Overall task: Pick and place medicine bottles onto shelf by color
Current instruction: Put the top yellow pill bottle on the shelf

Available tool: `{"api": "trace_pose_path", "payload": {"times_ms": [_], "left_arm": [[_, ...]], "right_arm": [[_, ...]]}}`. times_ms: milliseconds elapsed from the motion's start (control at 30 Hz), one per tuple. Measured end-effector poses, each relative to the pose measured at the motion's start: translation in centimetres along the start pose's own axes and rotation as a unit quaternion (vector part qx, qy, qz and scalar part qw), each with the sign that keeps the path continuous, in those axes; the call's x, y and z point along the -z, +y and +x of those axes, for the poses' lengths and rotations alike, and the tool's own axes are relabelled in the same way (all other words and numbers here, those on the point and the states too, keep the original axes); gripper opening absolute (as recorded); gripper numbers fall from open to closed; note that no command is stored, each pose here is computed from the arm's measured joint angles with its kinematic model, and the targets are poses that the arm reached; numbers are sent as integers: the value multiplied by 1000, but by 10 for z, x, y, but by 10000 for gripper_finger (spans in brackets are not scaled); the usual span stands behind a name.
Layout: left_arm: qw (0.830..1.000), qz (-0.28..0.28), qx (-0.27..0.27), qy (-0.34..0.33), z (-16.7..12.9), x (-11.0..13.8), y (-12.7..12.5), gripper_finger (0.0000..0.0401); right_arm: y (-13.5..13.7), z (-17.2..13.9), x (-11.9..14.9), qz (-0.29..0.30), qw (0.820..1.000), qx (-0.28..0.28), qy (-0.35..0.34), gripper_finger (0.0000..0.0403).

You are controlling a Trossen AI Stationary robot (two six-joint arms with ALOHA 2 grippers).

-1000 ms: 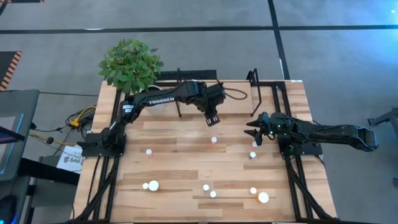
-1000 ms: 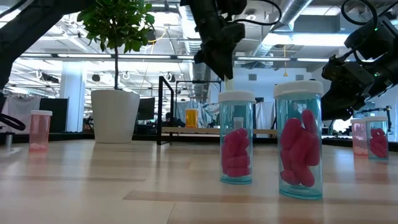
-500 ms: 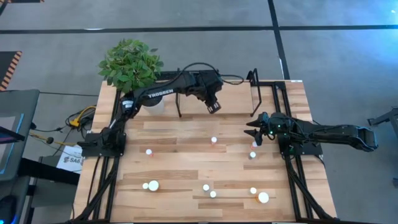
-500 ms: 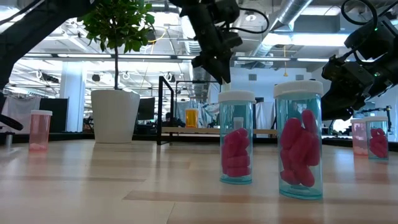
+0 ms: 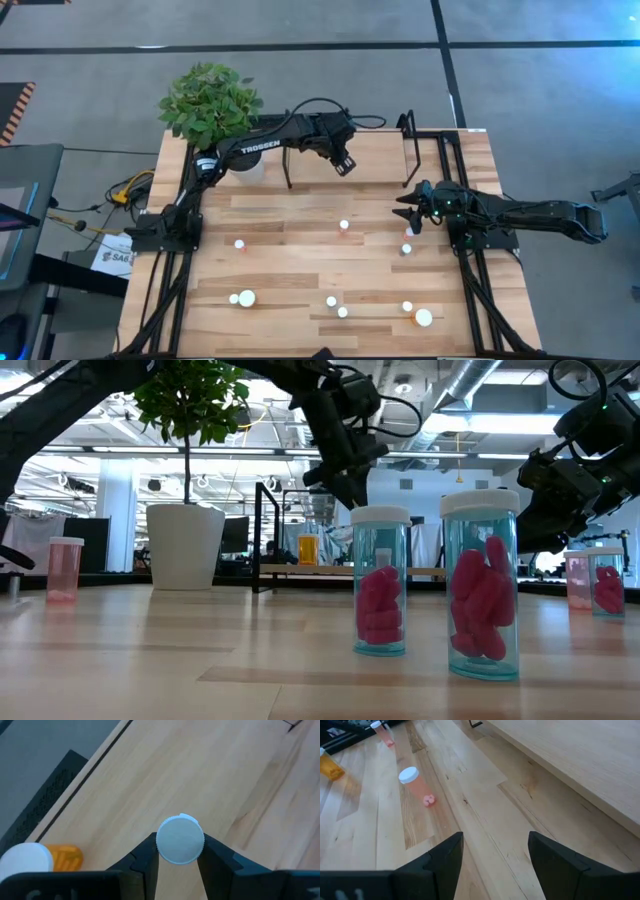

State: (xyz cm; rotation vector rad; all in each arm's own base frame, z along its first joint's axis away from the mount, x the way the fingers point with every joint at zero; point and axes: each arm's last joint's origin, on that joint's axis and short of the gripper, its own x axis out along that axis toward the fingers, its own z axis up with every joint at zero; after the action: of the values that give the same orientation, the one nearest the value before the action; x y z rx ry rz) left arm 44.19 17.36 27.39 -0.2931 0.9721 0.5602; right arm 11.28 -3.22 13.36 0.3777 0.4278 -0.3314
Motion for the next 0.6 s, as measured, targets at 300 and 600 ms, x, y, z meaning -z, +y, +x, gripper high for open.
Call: {"api": "trace_pose_path", "payload": {"times_ms": [300, 600], "left_arm": [[999, -40, -4, 14, 16, 7, 14, 103], [998, -60, -12, 22, 25, 11, 24, 103]], "right_arm": [[0, 0, 0, 0, 1000, 0, 0, 249], [0, 0, 0, 0, 1000, 0, 0, 249]]}}
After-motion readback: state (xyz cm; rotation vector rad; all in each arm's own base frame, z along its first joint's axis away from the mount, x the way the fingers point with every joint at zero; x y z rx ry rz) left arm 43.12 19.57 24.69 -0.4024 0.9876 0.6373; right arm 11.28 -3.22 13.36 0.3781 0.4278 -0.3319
